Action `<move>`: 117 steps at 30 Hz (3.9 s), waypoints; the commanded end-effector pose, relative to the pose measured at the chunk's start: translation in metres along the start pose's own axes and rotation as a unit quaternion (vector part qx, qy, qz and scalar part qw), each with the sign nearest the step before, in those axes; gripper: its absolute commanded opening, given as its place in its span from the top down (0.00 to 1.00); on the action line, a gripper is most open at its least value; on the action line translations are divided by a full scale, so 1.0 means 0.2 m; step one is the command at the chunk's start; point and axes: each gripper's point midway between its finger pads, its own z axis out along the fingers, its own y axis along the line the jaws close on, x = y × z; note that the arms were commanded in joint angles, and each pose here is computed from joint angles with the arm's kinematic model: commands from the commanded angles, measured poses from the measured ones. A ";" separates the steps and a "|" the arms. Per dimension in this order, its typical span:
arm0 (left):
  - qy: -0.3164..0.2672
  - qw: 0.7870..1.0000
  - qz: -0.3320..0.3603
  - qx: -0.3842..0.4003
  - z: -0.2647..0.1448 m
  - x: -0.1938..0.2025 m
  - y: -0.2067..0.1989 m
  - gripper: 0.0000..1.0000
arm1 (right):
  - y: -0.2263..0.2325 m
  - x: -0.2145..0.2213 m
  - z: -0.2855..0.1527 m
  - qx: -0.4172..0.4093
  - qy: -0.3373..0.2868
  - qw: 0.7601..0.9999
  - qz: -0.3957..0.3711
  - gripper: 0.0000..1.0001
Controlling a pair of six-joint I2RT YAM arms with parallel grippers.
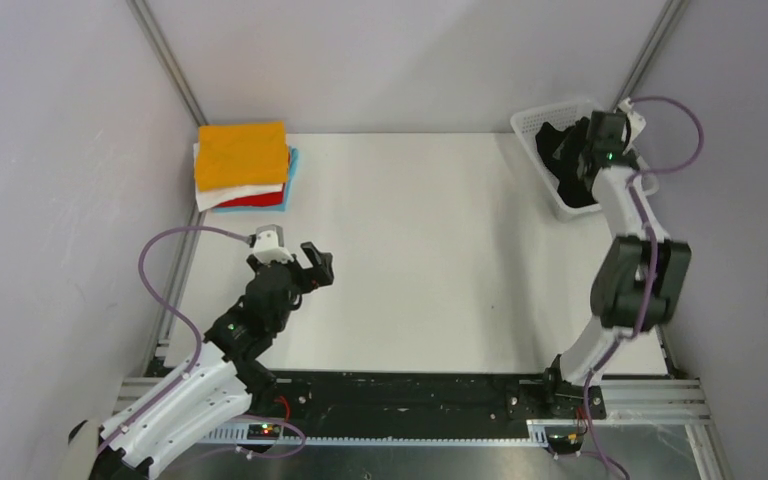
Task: Fold and stack the t-shirts
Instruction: Grab crumpled tshirt from bin with the right arm, then move the tshirt to the center of the board, then flatten out the tshirt
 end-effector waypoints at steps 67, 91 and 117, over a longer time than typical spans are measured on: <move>0.028 0.995 -0.093 -0.018 -0.11 0.11 0.09 0.00 | 0.41 0.81 -0.80 -0.207 0.111 0.968 -0.087 0.46; 0.304 0.951 -0.025 0.053 -0.13 0.74 -0.26 0.30 | 0.13 1.00 -0.89 -0.219 0.125 0.955 -0.155 0.00; 0.144 0.989 0.000 0.035 -0.05 0.39 -0.20 1.00 | 0.00 1.23 -0.53 -0.081 0.197 0.959 -0.188 0.13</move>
